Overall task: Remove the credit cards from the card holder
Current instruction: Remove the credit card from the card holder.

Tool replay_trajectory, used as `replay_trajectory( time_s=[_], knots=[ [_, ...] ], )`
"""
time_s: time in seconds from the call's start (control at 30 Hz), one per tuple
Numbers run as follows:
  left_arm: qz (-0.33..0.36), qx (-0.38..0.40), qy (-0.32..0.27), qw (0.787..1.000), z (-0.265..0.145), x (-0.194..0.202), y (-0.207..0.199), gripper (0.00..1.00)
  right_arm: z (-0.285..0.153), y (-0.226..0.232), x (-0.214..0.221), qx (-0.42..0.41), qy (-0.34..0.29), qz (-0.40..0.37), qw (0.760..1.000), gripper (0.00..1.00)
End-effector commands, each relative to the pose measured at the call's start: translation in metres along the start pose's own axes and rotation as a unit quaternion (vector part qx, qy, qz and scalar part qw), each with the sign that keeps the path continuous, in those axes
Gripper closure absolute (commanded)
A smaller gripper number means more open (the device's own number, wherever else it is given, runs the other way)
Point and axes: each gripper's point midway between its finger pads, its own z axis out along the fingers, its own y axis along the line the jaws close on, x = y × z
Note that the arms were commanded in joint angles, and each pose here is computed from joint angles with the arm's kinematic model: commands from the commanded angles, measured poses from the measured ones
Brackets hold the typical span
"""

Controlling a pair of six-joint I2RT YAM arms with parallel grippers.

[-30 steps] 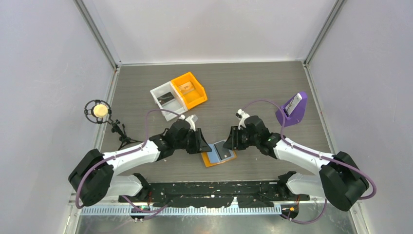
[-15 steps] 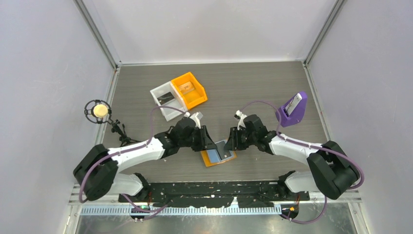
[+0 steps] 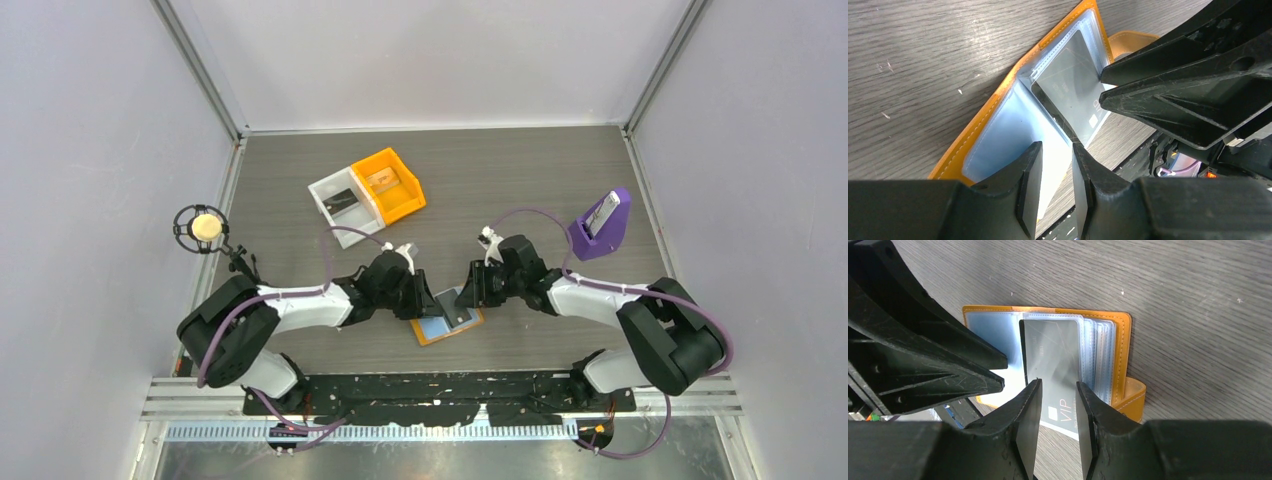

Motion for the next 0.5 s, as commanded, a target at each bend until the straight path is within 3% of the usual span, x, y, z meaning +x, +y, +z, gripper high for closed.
replay_trajectory(
  time_s=[0.0,0.47],
  knots=[
    [0.019,0.015,-0.020,0.999,0.006,-0.005,0.000,0.69,0.002,-0.003,0.008,-0.004,0.002,0.015,1.000,0.62],
    [0.030,0.031,-0.028,0.999,0.007,-0.005,0.001,0.67,-0.013,0.000,-0.003,0.019,-0.019,0.018,0.999,0.63]
  ],
)
